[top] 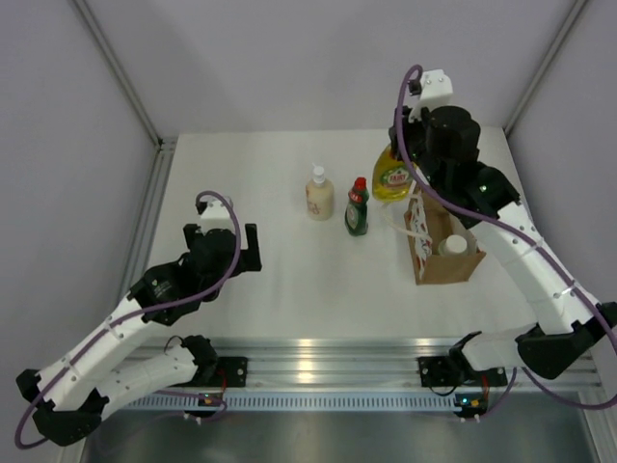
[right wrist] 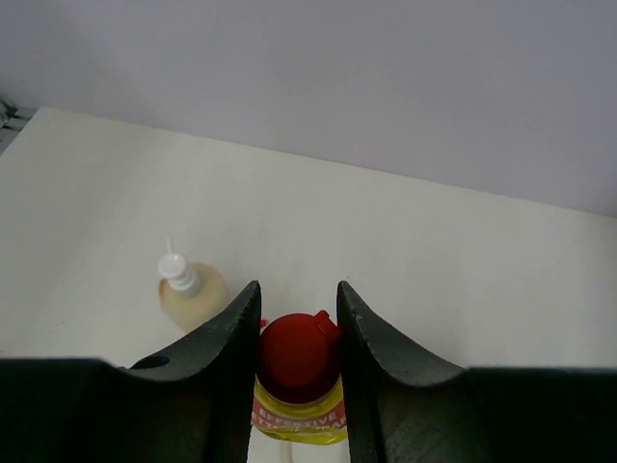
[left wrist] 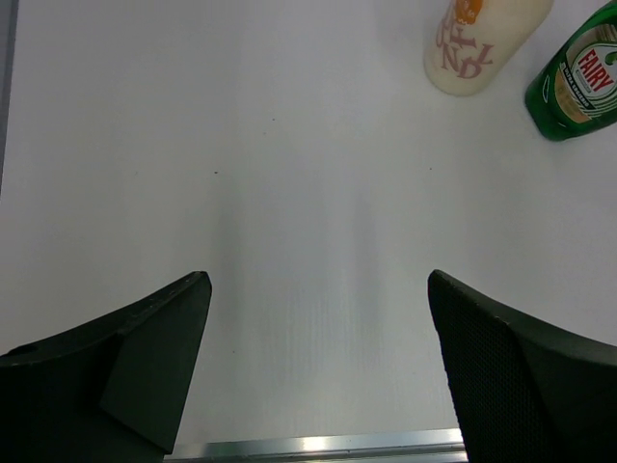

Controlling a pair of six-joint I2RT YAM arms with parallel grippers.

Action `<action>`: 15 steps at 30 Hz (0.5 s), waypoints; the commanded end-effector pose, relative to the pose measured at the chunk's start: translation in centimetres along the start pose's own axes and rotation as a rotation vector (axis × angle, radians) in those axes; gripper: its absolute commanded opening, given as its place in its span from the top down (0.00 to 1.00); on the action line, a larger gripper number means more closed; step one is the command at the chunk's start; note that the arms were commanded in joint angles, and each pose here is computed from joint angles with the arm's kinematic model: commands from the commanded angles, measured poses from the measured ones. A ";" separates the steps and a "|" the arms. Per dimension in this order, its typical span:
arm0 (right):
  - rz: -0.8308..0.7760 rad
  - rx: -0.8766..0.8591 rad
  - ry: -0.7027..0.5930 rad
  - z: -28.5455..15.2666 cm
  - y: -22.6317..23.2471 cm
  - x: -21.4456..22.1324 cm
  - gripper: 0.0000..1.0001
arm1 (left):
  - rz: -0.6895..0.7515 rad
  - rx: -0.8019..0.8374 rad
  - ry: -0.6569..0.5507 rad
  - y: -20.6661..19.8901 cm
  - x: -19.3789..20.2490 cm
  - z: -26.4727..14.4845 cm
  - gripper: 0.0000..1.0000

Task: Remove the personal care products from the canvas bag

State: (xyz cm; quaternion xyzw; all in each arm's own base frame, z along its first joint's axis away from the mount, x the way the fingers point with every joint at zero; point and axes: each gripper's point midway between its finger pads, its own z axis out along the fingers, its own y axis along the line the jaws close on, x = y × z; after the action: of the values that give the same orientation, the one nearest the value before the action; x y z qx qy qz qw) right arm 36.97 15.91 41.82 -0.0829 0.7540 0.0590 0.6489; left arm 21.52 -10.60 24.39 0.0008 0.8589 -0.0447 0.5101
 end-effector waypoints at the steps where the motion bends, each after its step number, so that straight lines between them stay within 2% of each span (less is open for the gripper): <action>1: 0.073 -0.083 -0.178 -1.4 3.9 -6.5 1.00 | -0.020 -0.040 -0.005 0.8 -0.1 0.4 0.02; 15: 0.102 -0.358 -0.192 1.0 18.6 -7.0 1.00 | -0.074 -0.099 -0.023 2.6 -0.6 0.5 0.02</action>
State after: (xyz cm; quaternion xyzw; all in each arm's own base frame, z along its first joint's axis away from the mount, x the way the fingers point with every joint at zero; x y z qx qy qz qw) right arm 35.92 32.82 38.94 -0.2018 0.7550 0.1507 0.6054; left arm 22.34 -8.49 24.28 -0.0439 0.8586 -0.0217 0.5103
